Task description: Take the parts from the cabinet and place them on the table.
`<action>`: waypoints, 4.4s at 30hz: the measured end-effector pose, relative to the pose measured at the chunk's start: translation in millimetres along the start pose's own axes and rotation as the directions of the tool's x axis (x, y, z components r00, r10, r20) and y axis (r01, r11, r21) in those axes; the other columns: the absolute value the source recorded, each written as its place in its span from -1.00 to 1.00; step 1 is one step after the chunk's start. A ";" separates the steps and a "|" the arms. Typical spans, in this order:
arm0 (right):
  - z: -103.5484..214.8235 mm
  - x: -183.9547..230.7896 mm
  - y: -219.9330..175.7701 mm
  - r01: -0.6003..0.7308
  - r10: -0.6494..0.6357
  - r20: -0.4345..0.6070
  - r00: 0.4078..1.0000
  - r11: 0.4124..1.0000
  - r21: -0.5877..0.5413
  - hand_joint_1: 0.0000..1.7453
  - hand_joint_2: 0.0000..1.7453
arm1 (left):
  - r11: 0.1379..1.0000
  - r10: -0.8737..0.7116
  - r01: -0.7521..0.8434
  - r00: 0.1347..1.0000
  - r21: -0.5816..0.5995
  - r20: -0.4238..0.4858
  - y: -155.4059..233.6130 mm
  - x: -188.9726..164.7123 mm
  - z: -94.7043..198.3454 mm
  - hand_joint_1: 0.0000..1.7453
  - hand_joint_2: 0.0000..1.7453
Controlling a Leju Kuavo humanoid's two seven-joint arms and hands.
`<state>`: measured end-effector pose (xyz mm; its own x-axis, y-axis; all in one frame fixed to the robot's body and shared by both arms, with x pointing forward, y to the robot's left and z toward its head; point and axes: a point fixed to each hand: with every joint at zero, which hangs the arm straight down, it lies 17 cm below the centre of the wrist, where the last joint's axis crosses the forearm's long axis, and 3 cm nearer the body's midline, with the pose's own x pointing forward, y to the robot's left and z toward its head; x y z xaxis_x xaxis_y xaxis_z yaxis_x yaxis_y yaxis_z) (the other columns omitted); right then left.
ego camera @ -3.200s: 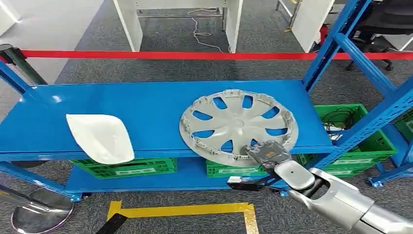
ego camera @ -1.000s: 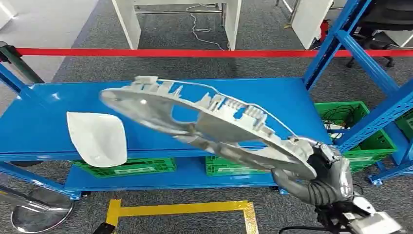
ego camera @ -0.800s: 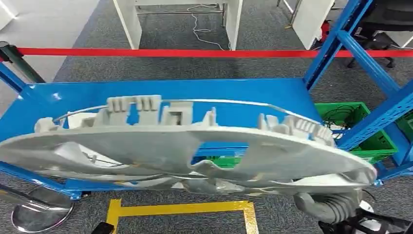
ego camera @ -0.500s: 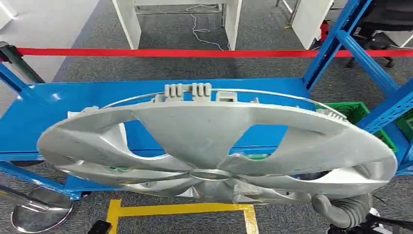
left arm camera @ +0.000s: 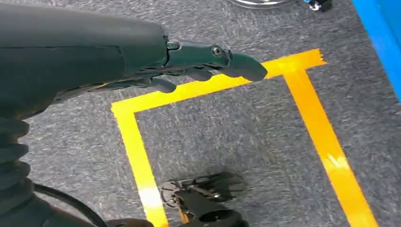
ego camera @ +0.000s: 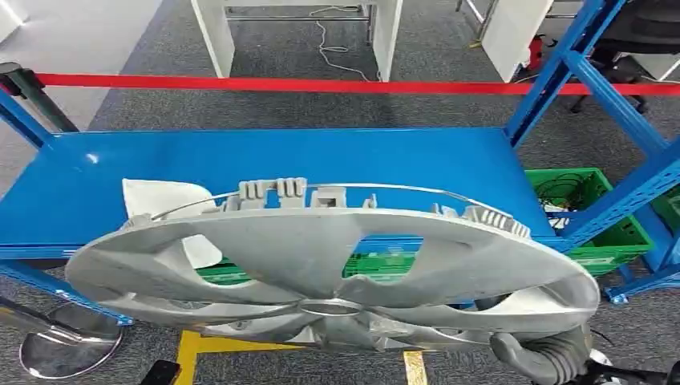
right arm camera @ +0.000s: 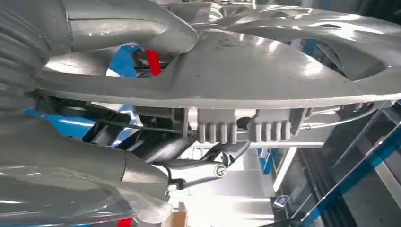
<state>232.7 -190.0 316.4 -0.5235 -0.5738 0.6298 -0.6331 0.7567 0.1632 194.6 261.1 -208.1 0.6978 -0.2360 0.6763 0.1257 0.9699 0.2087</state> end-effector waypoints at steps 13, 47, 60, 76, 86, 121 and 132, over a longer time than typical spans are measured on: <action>16.1 -6.3 -2.9 -0.017 0.016 -0.032 0.999 0.999 -0.036 1.00 1.00 | 1.000 -0.031 0.031 0.998 0.004 -0.059 -4.3 -22.1 10.0 -1.00 1.00; 12.5 -18.3 -6.0 -0.136 0.135 -0.074 0.988 0.991 -0.001 1.00 1.00 | 1.000 -0.018 0.019 0.998 0.023 -0.061 -2.7 -22.7 14.9 -1.00 1.00; 13.6 -18.3 -3.7 -0.131 0.131 -0.063 0.989 0.991 0.007 1.00 1.00 | 1.000 -0.006 0.007 0.998 0.030 -0.060 -3.1 -23.8 18.2 -1.00 1.00; 16.2 -29.5 -1.2 -0.136 0.138 -0.094 0.986 0.990 0.027 1.00 1.00 | 0.999 0.012 -0.010 0.998 0.036 -0.060 -2.7 -24.9 26.8 -1.00 1.00; 11.9 -29.3 -1.8 -0.146 0.148 -0.082 0.986 0.989 0.037 1.00 1.00 | 0.999 0.011 -0.009 0.998 0.044 -0.055 0.9 -21.7 25.7 -1.00 1.00; 17.6 -32.1 1.9 -0.130 0.133 -0.085 0.987 0.991 0.034 1.00 1.00 | 1.000 -0.009 0.010 0.999 0.026 -0.047 -3.2 -21.8 30.9 -1.00 1.00; 17.7 -34.6 2.3 -0.139 0.142 -0.096 0.985 0.990 0.040 1.00 1.00 | 0.999 -0.026 0.027 0.999 0.038 -0.033 -0.6 -21.1 31.9 -1.00 1.00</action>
<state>239.3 -174.0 281.6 -0.5509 -0.4280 0.7165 -0.5766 0.8158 0.0440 157.2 263.6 -200.0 0.7176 -0.2587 0.6467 0.1173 0.9601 0.2539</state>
